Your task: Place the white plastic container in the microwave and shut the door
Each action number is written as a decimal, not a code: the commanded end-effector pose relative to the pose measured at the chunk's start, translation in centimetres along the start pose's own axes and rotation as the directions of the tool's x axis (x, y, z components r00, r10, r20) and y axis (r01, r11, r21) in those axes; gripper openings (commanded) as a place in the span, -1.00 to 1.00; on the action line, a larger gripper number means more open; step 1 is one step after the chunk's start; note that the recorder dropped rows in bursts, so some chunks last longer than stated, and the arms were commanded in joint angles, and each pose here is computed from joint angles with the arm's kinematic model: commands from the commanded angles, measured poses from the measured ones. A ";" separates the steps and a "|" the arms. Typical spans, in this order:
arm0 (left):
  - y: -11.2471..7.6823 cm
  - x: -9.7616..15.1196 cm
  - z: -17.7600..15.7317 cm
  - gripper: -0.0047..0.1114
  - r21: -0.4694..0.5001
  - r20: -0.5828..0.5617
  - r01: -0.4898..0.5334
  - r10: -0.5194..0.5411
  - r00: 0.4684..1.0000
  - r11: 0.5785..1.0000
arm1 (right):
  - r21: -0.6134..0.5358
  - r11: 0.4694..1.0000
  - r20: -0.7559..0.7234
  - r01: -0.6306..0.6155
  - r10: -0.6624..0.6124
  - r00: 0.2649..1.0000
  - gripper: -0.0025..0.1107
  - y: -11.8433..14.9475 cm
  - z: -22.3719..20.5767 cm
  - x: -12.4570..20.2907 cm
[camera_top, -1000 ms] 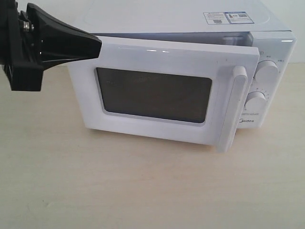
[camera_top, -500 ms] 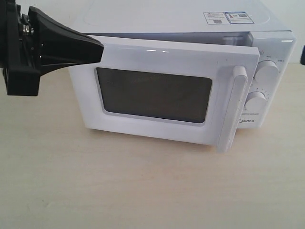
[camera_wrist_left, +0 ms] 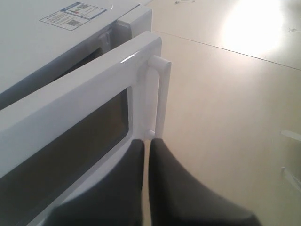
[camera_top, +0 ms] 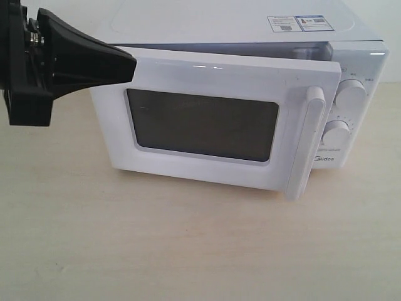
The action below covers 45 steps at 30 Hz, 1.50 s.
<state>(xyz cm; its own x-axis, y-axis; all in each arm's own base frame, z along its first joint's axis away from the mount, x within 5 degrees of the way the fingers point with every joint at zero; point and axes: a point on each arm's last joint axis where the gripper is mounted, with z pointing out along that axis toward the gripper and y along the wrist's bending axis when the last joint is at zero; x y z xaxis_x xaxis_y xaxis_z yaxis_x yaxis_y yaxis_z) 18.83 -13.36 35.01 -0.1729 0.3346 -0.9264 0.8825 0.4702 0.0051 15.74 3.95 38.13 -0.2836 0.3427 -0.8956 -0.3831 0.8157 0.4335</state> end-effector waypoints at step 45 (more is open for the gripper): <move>-0.2 -0.2 -0.1 -0.84 0.009 0.017 0.017 -0.017 1.000 1.000 | 0.156 0.909 0.169 0.386 -0.410 0.896 -0.96 1.5 0.9 -2.0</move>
<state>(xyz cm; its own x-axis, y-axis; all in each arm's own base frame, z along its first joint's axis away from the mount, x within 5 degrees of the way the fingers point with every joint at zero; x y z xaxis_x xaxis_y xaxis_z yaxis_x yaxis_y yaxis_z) 18.83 -13.39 35.08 -0.1772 0.3246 -0.9291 0.8819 0.4714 -0.0035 16.48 4.94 40.55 0.0421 0.0811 -0.9958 -0.3267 0.9430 0.0630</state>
